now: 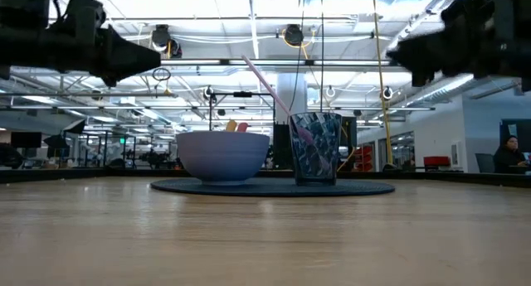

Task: Pick & Place Utensil
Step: Return to Home Position

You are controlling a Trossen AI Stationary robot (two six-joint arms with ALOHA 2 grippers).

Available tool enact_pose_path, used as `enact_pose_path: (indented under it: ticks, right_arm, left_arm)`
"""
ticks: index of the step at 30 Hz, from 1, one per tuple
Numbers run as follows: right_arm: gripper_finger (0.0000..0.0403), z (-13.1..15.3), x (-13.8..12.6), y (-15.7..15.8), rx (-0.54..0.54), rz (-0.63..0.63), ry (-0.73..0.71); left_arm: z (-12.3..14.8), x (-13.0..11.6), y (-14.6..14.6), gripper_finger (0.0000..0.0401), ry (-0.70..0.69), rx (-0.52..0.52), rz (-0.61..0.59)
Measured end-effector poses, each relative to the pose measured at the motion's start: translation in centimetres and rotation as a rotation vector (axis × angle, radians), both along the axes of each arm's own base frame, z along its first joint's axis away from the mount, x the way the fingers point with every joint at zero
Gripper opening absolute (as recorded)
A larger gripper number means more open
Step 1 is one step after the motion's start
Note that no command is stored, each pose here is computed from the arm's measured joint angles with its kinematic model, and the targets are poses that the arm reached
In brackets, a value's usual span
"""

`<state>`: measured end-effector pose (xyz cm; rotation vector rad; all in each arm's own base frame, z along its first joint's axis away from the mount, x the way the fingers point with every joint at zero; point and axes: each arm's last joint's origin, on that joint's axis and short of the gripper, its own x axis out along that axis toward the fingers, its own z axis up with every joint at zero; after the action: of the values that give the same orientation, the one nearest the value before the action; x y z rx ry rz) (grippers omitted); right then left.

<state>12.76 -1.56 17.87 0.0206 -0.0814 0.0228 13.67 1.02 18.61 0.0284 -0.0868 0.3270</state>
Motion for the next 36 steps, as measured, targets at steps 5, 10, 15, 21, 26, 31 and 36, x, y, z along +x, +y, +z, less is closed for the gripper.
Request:
enact_pose_path:
  ticks: [5,10,15,21,26,31,36]
  right_arm:
    - [0.0169,0.8,-0.7,0.0,0.007,-0.005,-0.093]
    - [0.0169,1.1,-0.9,0.5,0.009,0.033,-0.122]
    - [0.0169,1.0,-0.8,1.2,-0.003,0.087,-0.109]
    - [0.0169,1.0,-0.8,1.3,-0.021,0.045,-0.11]
    - [0.0169,1.3,-1.2,1.3,-0.036,0.028,-0.148]
    - [0.0169,0.9,-1.7,1.3,-0.03,0.029,-0.099]
    - [0.0169,0.8,-2.2,1.3,-0.029,0.029,-0.077]
  left_arm:
    - [-0.2,-1.0,0.0,0.0145,-0.061,-0.007,-0.001]
    - [0.0,-1.4,0.0,0.0145,-0.074,0.011,0.002]
    - [-0.2,-1.5,0.0,0.0145,-0.053,0.01,0.002]
    - [-0.4,-1.5,0.0,0.0145,-0.034,0.006,0.001]
    - [-0.3,-1.6,0.0,0.0145,-0.047,0.006,0.001]
    - [-0.1,-1.9,0.0,0.0145,-0.065,0.009,0.001]
    - [0.0,-2.3,0.0,0.0145,-0.073,0.015,0.001]
